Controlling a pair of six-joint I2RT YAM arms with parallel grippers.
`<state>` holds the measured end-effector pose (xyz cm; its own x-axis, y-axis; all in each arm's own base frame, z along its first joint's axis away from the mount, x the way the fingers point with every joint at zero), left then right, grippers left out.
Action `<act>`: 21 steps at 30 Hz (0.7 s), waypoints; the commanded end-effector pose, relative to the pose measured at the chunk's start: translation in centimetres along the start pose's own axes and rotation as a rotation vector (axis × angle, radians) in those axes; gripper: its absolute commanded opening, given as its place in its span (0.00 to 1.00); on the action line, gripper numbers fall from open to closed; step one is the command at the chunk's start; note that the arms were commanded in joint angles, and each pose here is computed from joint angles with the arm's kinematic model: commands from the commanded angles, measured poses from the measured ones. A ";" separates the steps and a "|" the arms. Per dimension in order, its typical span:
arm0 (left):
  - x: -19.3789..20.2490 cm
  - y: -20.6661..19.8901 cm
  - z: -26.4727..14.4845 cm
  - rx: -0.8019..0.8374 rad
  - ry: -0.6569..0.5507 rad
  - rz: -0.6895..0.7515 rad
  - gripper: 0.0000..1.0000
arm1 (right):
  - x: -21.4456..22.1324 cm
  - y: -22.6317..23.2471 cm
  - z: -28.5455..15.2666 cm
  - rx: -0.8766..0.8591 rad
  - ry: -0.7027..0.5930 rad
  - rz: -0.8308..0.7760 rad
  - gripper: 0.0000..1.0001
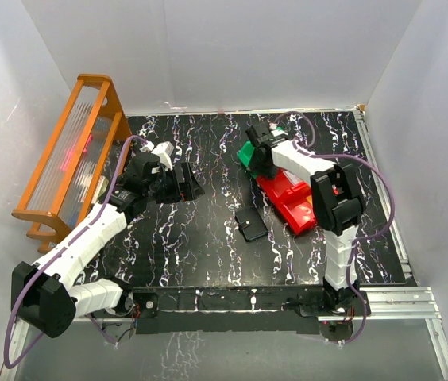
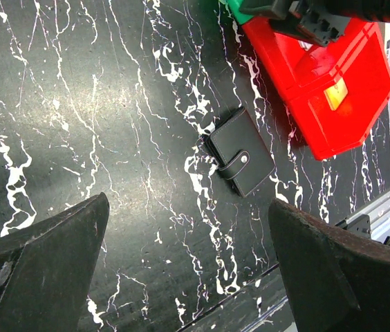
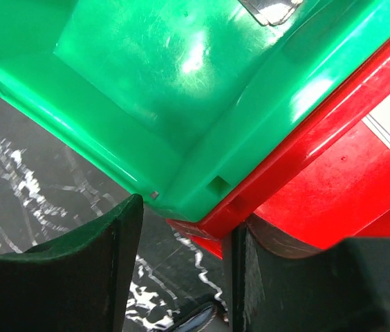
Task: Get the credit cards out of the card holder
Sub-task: Move the storage box to the center of the board.
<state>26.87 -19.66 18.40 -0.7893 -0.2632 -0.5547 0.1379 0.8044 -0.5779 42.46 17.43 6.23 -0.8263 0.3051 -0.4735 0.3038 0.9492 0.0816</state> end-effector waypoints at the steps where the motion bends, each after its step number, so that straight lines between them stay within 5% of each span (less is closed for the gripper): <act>1: -0.3 -0.7 -0.8 0.024 -0.021 0.002 0.99 | 2.1 5.1 -0.6 -0.105 0.000 -0.166 0.44; 21: -1.3 1.2 -2.5 -0.094 -0.131 -0.055 0.99 | 8.9 12.5 -7.8 -0.435 -0.096 -0.615 0.44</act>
<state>26.92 -18.09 20.13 -0.7291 -0.3389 -0.5946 0.0844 0.8177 -0.5694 35.66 31.53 6.60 -0.8189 -0.2024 -0.5370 -0.2924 0.9523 0.0870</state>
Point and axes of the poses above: each gripper's point midway between its finger pads, its own z axis out along the fingers, its own y axis along the line the jaws close on, x = y × z, the point moved 1 cm from there along -z, back along the fingers, and after that the axes turned 6 degrees about -z, right-handed, at the moved point
